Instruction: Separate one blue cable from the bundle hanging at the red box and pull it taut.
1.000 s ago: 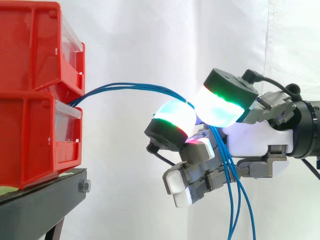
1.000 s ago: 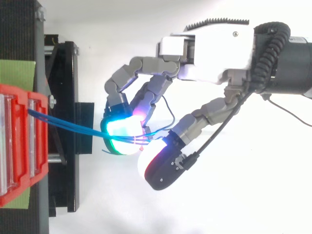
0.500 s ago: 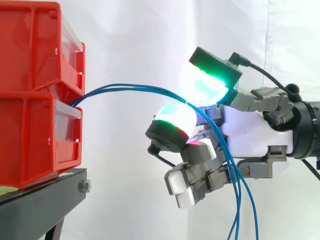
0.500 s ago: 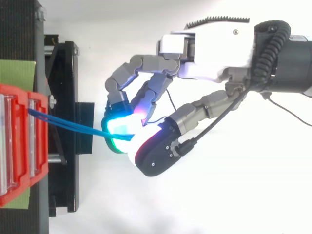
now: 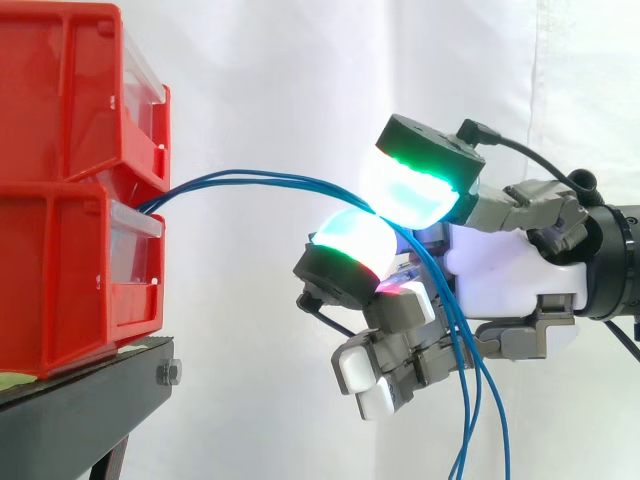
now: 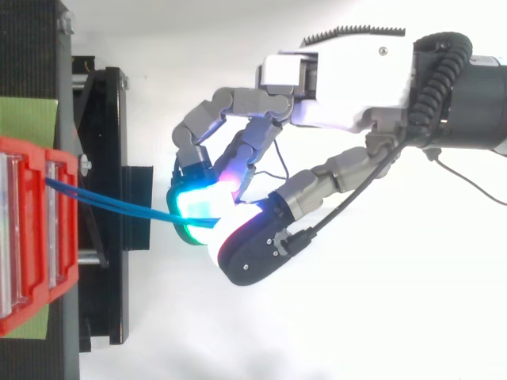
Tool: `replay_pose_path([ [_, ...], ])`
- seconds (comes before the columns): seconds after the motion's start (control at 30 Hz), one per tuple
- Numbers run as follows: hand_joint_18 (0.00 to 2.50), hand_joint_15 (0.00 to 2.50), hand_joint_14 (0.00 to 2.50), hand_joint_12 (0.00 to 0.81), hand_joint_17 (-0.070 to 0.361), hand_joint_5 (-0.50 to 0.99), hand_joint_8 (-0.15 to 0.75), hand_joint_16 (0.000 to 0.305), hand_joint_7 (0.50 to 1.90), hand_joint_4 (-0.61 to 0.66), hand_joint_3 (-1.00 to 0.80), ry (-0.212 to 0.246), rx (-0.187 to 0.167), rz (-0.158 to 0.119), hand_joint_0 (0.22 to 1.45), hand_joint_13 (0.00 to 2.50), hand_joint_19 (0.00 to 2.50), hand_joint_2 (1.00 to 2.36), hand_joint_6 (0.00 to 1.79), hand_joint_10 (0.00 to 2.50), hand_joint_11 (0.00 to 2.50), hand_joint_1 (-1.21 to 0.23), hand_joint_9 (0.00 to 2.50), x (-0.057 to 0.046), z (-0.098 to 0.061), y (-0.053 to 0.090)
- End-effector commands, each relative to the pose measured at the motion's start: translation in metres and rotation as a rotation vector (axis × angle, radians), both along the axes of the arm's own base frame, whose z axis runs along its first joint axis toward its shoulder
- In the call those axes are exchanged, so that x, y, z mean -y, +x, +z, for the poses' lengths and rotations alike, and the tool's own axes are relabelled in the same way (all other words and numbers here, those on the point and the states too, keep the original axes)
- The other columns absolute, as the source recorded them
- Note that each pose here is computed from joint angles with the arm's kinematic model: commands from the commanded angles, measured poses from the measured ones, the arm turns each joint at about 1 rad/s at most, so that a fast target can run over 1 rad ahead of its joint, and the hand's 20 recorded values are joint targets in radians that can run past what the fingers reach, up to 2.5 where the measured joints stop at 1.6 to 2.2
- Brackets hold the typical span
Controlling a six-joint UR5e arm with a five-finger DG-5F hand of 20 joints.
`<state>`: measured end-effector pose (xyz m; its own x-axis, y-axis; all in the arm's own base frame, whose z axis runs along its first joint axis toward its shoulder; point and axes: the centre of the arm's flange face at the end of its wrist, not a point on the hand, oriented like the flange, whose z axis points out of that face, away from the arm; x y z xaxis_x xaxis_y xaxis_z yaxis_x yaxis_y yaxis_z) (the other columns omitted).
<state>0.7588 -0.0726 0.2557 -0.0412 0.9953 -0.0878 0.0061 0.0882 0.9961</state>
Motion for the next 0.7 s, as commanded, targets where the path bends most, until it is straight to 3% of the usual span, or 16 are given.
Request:
replay_pose_path([
  [0.0, 0.68, 0.52, 0.02, 0.298, 0.075, -0.18, 0.292, 0.033, 1.32, -0.02, -0.5, 0.0, 0.0, -0.001, 0.83, 0.83, 0.46, 1.0, 0.93, 0.02, 0.99, -0.91, 1.06, 0.0, 0.0, 0.0],
  [0.43, 0.74, 0.58, 0.02, 0.289, 0.071, -0.13, 0.302, 0.031, 1.34, 0.09, -0.5, -0.003, -0.021, 0.01, 0.65, 0.89, 0.47, 1.0, 0.92, 0.02, 1.0, -1.01, 1.18, 0.004, 0.004, -0.005],
  [0.6, 0.76, 0.6, 0.02, 0.309, 0.079, -0.12, 0.314, 0.035, 1.28, 0.12, -0.5, -0.006, -0.044, 0.007, 0.52, 0.92, 0.48, 1.0, 0.91, 0.02, 0.99, -0.89, 1.2, 0.007, 0.011, -0.01],
  [0.67, 0.76, 0.59, 0.02, 0.327, 0.086, -0.12, 0.328, 0.038, 1.26, 0.14, -0.5, -0.006, -0.05, 0.006, 0.51, 0.92, 0.48, 1.0, 0.9, 0.02, 0.98, -0.77, 1.2, 0.009, 0.01, -0.011],
])
